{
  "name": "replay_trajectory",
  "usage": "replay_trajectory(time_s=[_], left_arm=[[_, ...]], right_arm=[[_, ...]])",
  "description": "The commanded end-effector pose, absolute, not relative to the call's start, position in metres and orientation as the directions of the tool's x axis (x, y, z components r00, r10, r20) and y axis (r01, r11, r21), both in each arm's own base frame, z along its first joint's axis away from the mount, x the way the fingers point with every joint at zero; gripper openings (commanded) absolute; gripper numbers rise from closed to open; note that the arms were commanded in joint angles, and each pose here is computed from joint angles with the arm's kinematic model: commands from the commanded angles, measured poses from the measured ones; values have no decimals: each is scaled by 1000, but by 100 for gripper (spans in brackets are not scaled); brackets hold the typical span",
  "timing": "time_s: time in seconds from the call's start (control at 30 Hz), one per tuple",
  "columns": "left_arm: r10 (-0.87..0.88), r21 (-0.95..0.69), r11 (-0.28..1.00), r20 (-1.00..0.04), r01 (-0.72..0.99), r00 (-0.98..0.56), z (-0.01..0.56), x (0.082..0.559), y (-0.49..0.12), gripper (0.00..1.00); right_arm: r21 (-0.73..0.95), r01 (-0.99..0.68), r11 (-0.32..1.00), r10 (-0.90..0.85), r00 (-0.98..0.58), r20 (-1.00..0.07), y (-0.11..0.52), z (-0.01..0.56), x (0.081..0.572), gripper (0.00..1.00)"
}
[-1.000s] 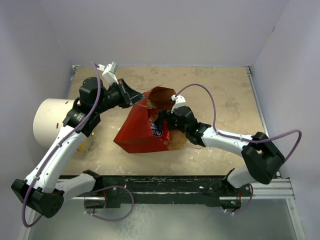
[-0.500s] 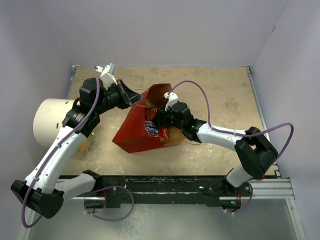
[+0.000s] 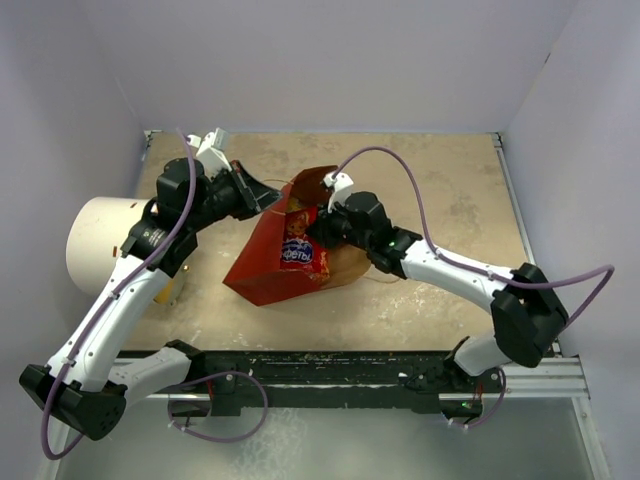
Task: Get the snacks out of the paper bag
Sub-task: Take out the snack from the paper bag.
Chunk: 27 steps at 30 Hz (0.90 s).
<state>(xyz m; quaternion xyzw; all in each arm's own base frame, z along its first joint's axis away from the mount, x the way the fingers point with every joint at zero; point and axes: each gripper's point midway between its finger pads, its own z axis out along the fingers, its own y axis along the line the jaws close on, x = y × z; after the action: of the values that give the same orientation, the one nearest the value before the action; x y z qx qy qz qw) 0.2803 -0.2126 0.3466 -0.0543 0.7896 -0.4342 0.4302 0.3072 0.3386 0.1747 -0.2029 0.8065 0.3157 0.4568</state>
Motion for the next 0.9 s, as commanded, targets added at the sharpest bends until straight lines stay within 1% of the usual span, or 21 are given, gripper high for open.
replay_trajectory(time_s=[0.0, 0.13, 0.33, 0.67, 0.87], left_arm=[[-474, -721, 615, -662, 319, -581, 367, 277, -209, 0], [-469, -715, 626, -664, 312, -582, 364, 278, -207, 0], [-459, -697, 651, -676, 299, -577, 360, 278, -203, 0], [-469, -676, 686, -692, 268, -549, 359, 282, -193, 0], [-470, -671, 694, -696, 260, -543, 359, 285, -192, 0]], right_arm=[[297, -674, 677, 57, -353, -934, 341, 259, 311, 14], [278, -674, 684, 64, -324, -944, 332, 275, 306, 10], [260, -677, 689, 80, -285, -955, 318, 299, 297, 9], [211, -621, 755, 70, -243, -967, 282, 324, 287, 0], [196, -601, 775, 89, -204, -975, 269, 357, 283, 0]])
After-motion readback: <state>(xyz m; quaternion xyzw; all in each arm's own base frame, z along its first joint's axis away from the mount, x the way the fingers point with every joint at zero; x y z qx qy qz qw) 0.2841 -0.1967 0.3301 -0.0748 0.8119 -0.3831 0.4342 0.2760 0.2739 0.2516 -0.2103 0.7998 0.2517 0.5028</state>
